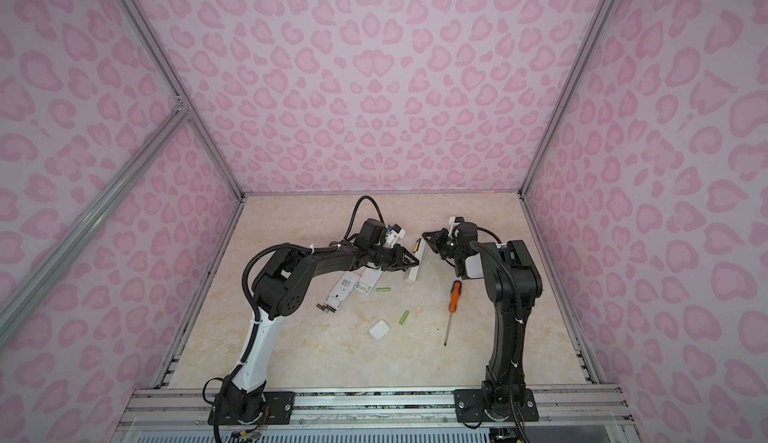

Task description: Unload the batteries from the remote control

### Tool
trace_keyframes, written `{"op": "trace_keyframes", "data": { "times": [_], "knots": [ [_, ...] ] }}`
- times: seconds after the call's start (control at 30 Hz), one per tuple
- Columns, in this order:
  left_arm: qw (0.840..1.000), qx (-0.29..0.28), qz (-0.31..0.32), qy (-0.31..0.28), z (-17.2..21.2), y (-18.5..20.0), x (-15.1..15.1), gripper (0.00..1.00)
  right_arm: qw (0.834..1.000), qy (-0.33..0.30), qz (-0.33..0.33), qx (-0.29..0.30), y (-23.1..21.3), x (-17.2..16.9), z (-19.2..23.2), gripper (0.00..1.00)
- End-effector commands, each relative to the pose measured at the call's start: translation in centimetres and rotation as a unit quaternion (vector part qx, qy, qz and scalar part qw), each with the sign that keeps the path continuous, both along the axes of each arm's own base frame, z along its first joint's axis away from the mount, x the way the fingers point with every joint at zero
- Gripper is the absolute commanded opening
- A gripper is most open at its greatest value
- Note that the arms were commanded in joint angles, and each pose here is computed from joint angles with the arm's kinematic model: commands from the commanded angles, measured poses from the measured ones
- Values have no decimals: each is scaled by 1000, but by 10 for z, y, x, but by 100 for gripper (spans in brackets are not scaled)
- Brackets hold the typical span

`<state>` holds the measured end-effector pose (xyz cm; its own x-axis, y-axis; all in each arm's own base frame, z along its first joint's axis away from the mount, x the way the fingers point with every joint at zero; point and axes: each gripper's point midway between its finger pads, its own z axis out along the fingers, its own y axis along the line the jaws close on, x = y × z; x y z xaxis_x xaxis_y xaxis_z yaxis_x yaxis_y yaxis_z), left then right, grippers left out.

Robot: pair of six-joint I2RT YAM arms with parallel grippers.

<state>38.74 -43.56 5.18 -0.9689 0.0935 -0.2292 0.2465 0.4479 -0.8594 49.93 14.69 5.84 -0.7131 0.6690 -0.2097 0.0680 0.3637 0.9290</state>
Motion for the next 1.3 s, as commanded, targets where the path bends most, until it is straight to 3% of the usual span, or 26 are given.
{"op": "trace_keyframes", "data": {
  "times": [0.0,0.2,0.5,0.9,1.13,1.27],
  "knots": [
    [999,-31,8,-42,17,-9,20,4,999,13,4,31,4,-7,-5,0],
    [997,-45,27,-49,25,-17,42,4,997,16,-34,66,-7,0,-5,0],
    [996,-60,31,-53,36,-32,53,4,998,22,-53,33,-11,3,-9,0],
    [995,-70,34,-58,38,-41,69,4,997,27,-57,34,-2,1,-14,0],
    [995,-68,41,-65,43,-28,71,4,997,13,-64,-50,-27,4,6,0],
    [993,-70,41,-86,63,-13,69,4,990,-9,-84,-112,-52,-3,37,8]
  ]
}}
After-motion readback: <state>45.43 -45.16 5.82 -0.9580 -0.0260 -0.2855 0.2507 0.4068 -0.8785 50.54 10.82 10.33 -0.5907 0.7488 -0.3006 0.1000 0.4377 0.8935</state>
